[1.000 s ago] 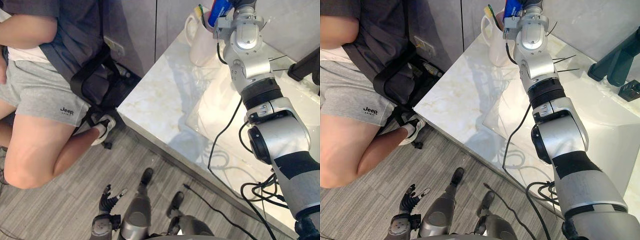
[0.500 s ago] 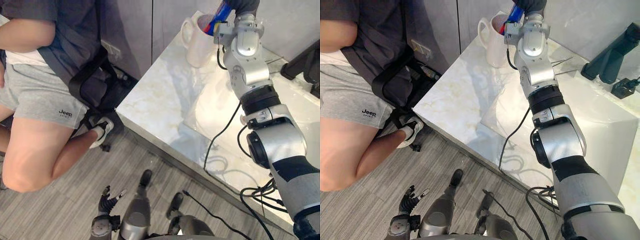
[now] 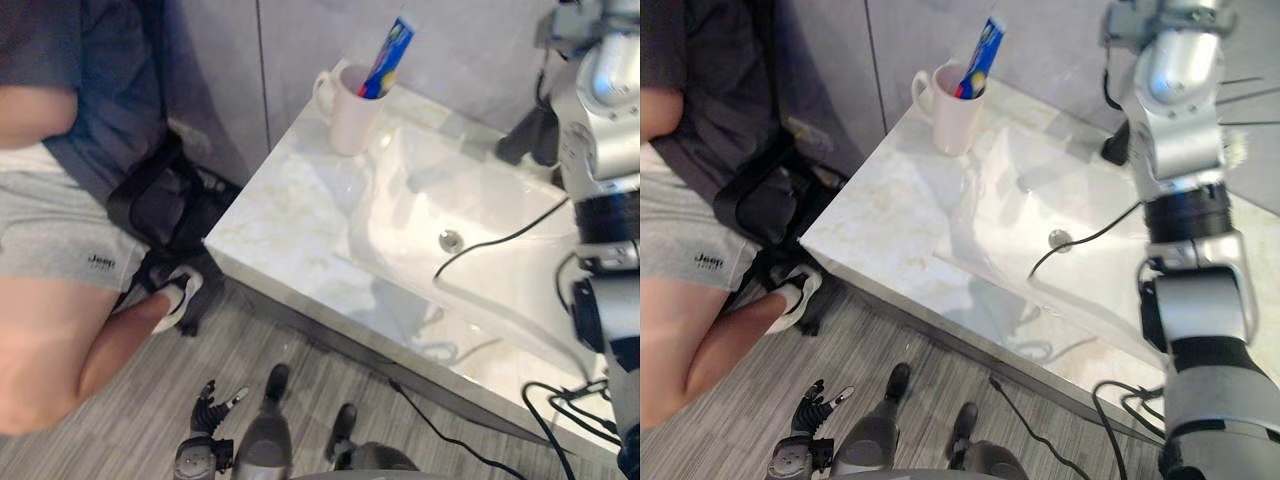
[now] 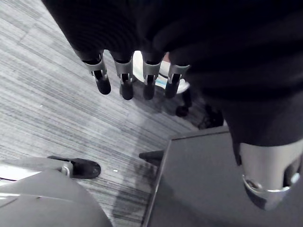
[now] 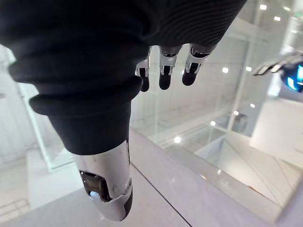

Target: Organize washtable

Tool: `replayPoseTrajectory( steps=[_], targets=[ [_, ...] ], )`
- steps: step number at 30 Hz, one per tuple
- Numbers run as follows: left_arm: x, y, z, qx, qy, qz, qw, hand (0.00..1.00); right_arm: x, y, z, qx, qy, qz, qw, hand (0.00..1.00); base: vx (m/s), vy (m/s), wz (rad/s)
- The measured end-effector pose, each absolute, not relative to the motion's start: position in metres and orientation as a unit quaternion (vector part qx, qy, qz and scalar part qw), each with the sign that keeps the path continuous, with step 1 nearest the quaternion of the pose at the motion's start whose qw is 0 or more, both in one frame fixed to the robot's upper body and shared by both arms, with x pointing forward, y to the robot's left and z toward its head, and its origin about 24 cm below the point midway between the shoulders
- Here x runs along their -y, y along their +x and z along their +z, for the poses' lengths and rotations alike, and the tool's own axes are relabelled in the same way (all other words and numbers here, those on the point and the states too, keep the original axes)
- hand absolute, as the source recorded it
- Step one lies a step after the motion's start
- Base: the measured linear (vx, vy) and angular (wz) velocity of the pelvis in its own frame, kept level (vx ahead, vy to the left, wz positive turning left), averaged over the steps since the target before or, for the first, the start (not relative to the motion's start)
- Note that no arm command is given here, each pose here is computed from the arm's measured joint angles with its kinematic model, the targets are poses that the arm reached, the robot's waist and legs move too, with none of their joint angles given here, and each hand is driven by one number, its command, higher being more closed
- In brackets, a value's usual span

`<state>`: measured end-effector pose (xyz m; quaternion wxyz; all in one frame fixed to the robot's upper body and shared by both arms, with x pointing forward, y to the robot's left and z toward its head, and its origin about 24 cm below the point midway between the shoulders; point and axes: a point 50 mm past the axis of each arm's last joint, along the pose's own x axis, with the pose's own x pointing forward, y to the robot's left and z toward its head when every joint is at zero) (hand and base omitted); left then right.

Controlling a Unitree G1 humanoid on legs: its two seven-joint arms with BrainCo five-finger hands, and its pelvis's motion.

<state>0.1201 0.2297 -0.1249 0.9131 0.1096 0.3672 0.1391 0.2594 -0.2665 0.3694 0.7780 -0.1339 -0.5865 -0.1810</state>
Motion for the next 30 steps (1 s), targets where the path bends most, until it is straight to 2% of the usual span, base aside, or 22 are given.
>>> replayPoseTrajectory(
  steps=[1, 3, 4, 6, 9, 11, 12, 15, 17, 19, 21, 25, 30],
  targets=[
    [-0.229, 0.120, -0.126, -0.369, 0.107, 0.140, 0.913, 0.00, 0.280, 0.252, 0.366, 0.586, -0.130, -0.206, 0.773, 0.00, -0.05, 0.007, -0.24],
    [-0.223, 0.116, -0.130, -0.381, 0.104, 0.130, 0.910, 0.00, 0.337, 0.216, 0.341, 0.571, -0.119, -0.326, 0.744, 0.00, -0.05, 0.012, -0.20],
    [-0.221, 0.114, -0.132, -0.385, 0.102, 0.129, 0.908, 0.00, 0.349, 0.206, 0.333, 0.564, -0.117, -0.356, 0.736, 0.00, -0.02, 0.014, -0.13],
    [-0.215, 0.109, -0.135, -0.395, 0.088, 0.133, 0.905, 0.00, 0.391, 0.167, 0.293, 0.519, -0.111, -0.475, 0.702, 0.00, 0.00, 0.015, -0.14],
    [-0.207, 0.104, -0.138, -0.404, 0.073, 0.125, 0.903, 0.00, 0.415, 0.133, 0.238, 0.439, -0.105, -0.566, 0.689, 0.00, 0.02, 0.008, -0.13],
    [-0.207, 0.102, -0.139, -0.409, 0.074, 0.128, 0.900, 0.00, 0.419, 0.108, 0.173, 0.326, -0.105, -0.631, 0.696, 0.00, 0.01, -0.003, -0.03],
    [-0.208, 0.101, -0.139, -0.410, 0.071, 0.133, 0.900, 0.00, 0.417, 0.102, 0.156, 0.293, -0.105, -0.643, 0.700, 0.00, 0.04, -0.013, 0.00],
    [-0.205, 0.099, -0.140, -0.412, 0.053, 0.151, 0.897, 0.00, 0.386, 0.078, 0.058, 0.101, -0.056, -0.674, 0.730, 0.00, 0.04, -0.008, 0.03],
    [-0.199, 0.097, -0.141, -0.413, 0.044, 0.152, 0.897, 0.00, 0.354, 0.072, 0.001, -0.022, -0.001, -0.661, 0.750, 0.00, 0.04, 0.009, -0.10],
    [-0.198, 0.098, -0.141, -0.413, 0.042, 0.151, 0.897, 0.00, 0.328, 0.071, -0.032, -0.094, 0.038, -0.642, 0.760, 0.00, 0.02, 0.013, -0.16],
    [-0.195, 0.098, -0.142, -0.415, 0.036, 0.150, 0.897, 0.00, 0.291, 0.069, -0.073, -0.194, 0.087, -0.589, 0.780, 0.00, -0.01, 0.026, -0.35],
    [-0.190, 0.099, -0.142, -0.416, 0.034, 0.141, 0.898, 0.00, 0.259, 0.060, -0.113, -0.299, 0.127, -0.508, 0.798, 0.00, 0.02, 0.038, -0.05],
    [-0.189, 0.102, -0.142, -0.415, 0.039, 0.125, 0.900, 0.00, 0.227, 0.030, -0.147, -0.429, 0.135, -0.424, 0.786, 0.00, 0.10, 0.035, 0.20]
  ],
)
